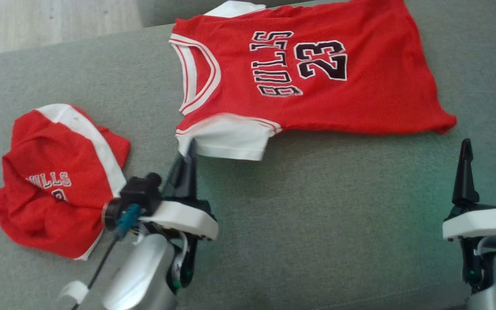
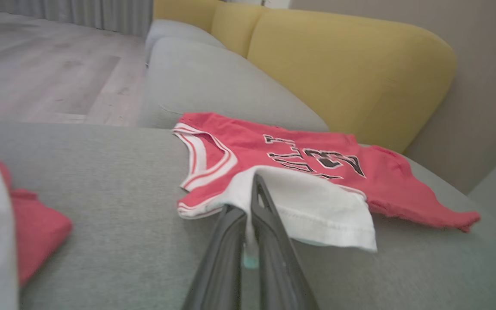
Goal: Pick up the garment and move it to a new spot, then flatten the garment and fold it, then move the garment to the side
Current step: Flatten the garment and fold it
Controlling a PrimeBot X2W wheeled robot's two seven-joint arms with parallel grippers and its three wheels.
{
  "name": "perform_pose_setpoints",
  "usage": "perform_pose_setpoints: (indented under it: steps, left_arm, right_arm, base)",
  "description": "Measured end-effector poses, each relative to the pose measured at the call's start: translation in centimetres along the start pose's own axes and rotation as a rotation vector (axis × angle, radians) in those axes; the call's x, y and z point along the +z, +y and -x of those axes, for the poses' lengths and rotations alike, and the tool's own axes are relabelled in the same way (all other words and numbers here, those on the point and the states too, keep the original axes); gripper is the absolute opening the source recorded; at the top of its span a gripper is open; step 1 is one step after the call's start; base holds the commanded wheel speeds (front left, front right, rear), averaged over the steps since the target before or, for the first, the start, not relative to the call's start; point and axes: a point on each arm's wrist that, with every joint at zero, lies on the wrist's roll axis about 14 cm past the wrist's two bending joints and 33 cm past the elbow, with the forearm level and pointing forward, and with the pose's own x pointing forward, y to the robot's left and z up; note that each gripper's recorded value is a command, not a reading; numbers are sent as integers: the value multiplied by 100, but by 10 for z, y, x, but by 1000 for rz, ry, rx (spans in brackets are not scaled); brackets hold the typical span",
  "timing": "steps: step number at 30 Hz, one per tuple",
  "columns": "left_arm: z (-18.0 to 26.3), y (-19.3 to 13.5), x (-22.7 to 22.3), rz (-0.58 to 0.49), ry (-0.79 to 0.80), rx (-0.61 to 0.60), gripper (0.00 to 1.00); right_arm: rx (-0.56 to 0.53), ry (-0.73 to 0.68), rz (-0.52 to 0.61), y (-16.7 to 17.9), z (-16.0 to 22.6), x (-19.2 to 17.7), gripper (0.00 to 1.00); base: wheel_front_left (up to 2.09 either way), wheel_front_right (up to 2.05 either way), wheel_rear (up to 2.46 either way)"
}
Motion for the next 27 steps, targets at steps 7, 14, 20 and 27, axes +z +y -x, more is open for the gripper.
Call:
perform_pose_setpoints:
  steps: [7,14,20,27]
  left_arm:
    - [5,31,36,0,-134,98,0]
    - [8,37,35,-2,-139,112,0]
    - [8,35,29,1,-124,99,0]
    - [10,35,26,3,-115,94,0]
  right_arm:
    - [19,79,-46,12,-15,-21,100]
    - [18,233,-59,16,-13,-63,100]
    - [2,286,-159,22,-26,-79,100]
    - [-10,364,-176,29,-31,-105,100]
  base:
    - [0,0,0]
    - [0,0,0]
    - [0,0,0]
    - [0,0,0]
